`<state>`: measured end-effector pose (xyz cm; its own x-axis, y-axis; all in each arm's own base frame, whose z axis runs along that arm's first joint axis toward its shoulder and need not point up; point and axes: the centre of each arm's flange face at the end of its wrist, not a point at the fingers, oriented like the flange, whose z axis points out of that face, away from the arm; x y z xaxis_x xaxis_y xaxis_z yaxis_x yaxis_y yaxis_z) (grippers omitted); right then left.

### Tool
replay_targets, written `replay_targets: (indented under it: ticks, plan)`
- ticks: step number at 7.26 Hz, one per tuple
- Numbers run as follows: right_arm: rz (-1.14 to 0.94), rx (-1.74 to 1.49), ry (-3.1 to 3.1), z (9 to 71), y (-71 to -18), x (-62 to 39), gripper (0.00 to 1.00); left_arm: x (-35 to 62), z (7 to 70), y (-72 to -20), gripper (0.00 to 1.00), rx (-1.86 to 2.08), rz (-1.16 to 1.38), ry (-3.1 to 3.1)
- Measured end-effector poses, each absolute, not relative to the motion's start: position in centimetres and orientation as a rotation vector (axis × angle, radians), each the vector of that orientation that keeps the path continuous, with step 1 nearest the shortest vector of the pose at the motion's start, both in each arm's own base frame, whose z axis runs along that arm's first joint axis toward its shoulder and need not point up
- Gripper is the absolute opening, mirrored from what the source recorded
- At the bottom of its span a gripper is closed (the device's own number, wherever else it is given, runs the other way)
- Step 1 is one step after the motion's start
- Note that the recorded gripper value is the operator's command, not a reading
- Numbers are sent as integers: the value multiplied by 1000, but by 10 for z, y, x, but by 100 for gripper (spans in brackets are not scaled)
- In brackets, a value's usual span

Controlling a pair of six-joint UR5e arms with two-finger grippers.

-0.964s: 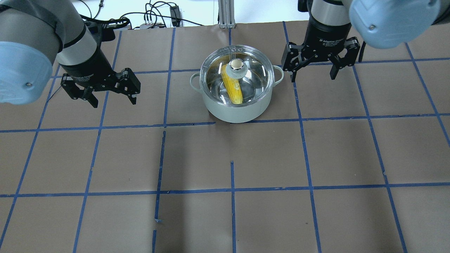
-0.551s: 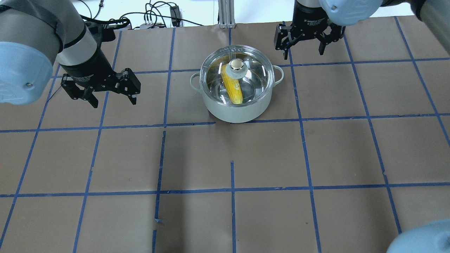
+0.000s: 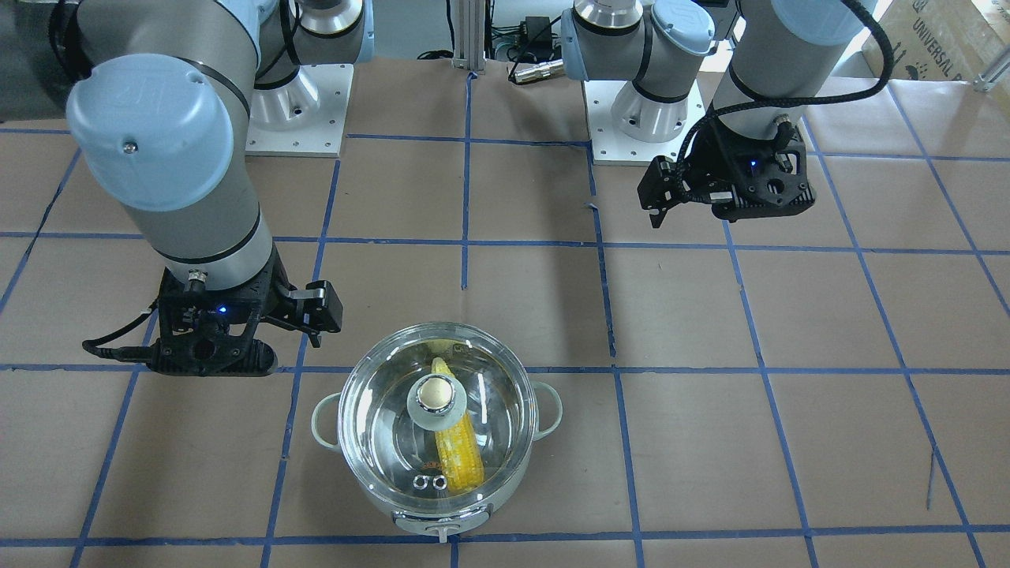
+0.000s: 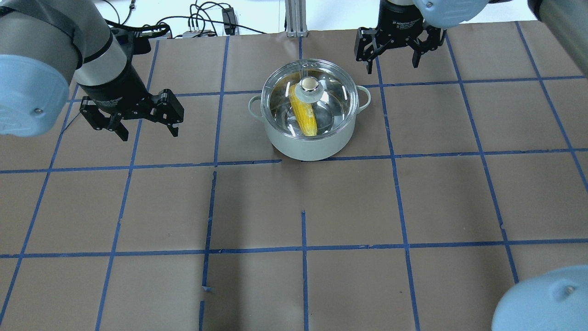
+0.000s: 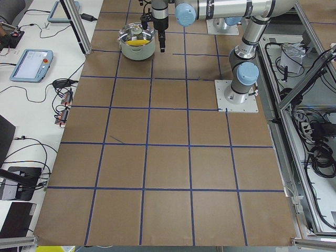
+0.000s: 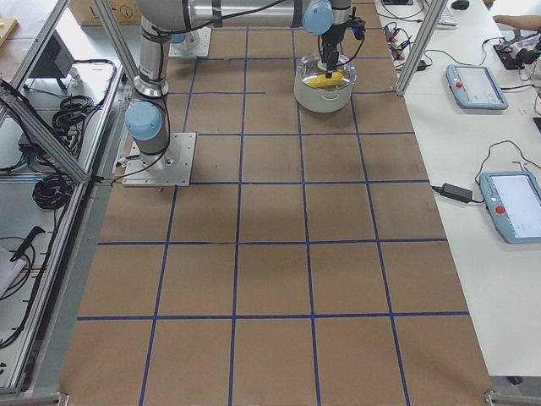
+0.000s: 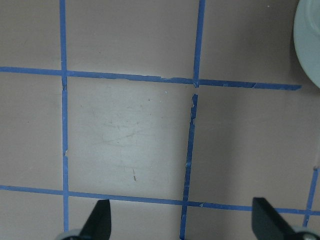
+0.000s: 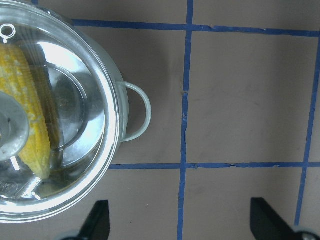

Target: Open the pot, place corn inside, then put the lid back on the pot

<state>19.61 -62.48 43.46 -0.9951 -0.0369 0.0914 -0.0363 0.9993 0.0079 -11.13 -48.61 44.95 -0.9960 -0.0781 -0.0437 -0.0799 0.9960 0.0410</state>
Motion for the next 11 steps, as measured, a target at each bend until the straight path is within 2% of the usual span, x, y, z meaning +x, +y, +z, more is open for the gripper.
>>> replay_targets:
  ticks: [6,11]
  plan:
    - [-10,90,-3105,487,-581,209,100,-111,449,-486,100,-122,69,3096]
    - [-35,69,-3097,515,-567,198,100,-111,449,-486,100,-121,69,3096]
